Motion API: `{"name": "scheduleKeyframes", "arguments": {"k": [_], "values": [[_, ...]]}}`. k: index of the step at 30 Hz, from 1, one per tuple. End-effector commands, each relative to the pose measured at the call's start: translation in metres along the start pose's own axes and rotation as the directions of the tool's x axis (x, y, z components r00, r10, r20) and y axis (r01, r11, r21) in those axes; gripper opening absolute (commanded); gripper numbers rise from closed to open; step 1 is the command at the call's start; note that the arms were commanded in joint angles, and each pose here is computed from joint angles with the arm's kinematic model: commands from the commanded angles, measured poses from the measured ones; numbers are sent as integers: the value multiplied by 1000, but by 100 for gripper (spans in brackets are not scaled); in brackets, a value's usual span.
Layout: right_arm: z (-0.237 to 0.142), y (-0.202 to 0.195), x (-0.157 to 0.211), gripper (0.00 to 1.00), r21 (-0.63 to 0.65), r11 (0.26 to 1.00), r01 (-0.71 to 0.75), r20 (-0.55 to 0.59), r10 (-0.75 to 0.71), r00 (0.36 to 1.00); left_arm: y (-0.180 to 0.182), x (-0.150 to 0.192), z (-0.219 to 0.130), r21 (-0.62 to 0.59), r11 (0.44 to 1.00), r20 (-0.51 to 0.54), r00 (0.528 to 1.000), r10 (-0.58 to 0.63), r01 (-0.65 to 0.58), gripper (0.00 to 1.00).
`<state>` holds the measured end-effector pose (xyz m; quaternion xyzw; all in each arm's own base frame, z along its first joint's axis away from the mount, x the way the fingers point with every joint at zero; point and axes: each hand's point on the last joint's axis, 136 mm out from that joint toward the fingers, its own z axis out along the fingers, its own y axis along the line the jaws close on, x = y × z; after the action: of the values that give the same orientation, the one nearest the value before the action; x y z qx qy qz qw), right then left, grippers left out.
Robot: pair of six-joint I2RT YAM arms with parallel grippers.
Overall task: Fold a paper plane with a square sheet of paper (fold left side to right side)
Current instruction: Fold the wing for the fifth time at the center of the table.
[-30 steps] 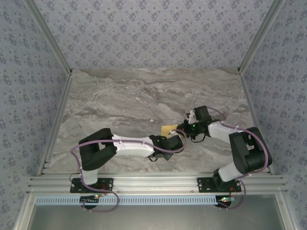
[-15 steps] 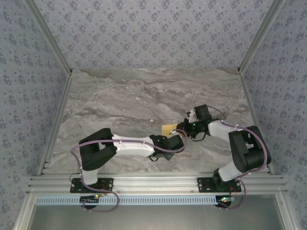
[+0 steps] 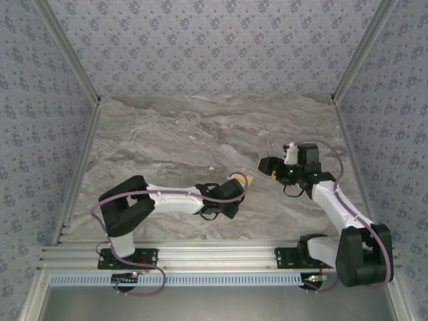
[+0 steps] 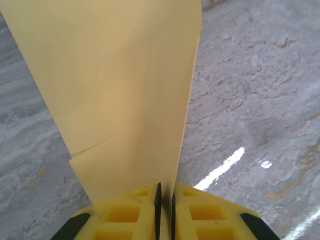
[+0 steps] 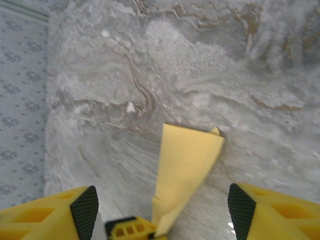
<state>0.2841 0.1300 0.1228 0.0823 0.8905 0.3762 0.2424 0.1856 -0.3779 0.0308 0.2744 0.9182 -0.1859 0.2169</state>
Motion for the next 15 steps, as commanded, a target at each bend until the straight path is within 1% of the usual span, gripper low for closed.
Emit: {"name": "scheduleKeyframes", "arguments": {"k": [1,8,10,15], "values": [[2,-24,30,73,63,998,12,-77,-7,997,-19,-24,-14,194,974,72,988,-135,119,14],[18,-22,50,72,26,999,23,-99,-20,995,-5,-38,-28,364,889,110,935,-336,277,12],[25,-16,54,72,7,999,44,-108,-43,993,-2,-39,-30,399,866,108,923,-370,301,11],[43,-5,59,72,-20,997,78,-131,-80,988,-2,-39,-24,443,828,79,905,-419,345,9]]}}
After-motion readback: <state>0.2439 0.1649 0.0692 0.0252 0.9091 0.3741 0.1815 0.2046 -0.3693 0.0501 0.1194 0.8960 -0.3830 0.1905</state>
